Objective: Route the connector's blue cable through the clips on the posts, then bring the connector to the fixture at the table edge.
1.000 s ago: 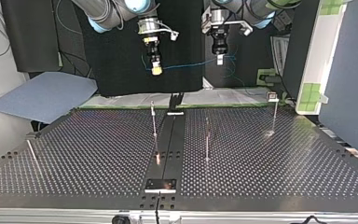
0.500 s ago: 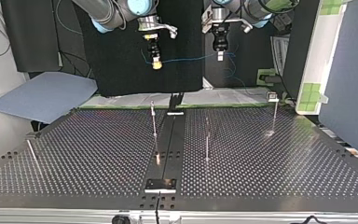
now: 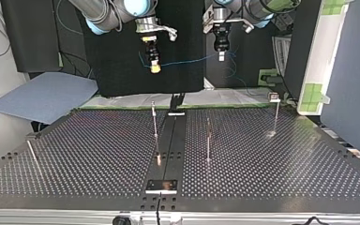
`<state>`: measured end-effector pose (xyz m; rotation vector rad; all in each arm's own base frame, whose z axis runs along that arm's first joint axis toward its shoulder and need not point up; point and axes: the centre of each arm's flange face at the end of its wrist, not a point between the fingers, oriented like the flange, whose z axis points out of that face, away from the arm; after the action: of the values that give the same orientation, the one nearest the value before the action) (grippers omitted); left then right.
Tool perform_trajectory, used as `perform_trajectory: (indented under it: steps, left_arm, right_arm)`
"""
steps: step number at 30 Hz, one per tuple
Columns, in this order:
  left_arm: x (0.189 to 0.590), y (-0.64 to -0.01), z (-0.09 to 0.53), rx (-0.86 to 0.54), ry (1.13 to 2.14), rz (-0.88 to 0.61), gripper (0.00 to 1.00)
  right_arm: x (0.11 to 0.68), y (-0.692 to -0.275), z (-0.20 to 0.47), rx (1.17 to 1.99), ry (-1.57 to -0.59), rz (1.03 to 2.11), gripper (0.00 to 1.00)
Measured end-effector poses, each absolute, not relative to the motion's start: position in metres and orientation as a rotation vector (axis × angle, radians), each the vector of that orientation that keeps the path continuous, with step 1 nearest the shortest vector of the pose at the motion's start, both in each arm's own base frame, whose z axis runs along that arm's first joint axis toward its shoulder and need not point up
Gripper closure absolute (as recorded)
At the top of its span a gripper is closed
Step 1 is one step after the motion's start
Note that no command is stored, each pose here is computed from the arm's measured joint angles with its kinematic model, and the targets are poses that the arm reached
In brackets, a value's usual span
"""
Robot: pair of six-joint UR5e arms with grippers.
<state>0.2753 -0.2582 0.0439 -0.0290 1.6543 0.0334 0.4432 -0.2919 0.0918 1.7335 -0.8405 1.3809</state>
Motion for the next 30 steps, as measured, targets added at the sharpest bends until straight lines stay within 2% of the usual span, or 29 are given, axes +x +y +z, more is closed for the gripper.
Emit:
perform_trajectory:
  steps: [17, 30]
  left_arm:
    - [0.284, -0.259, 0.054, -0.068, 1.639, 0.02, 1.0]
    - [0.319, -0.272, 0.105, -0.165, 1.567, -0.072, 1.0]
  right_arm:
    - [0.438, -0.291, 0.126, 1.756, -0.86, 1.36, 1.0]
    - [0.444, -0.299, 0.185, 1.681, -0.912, 1.534, 1.0]
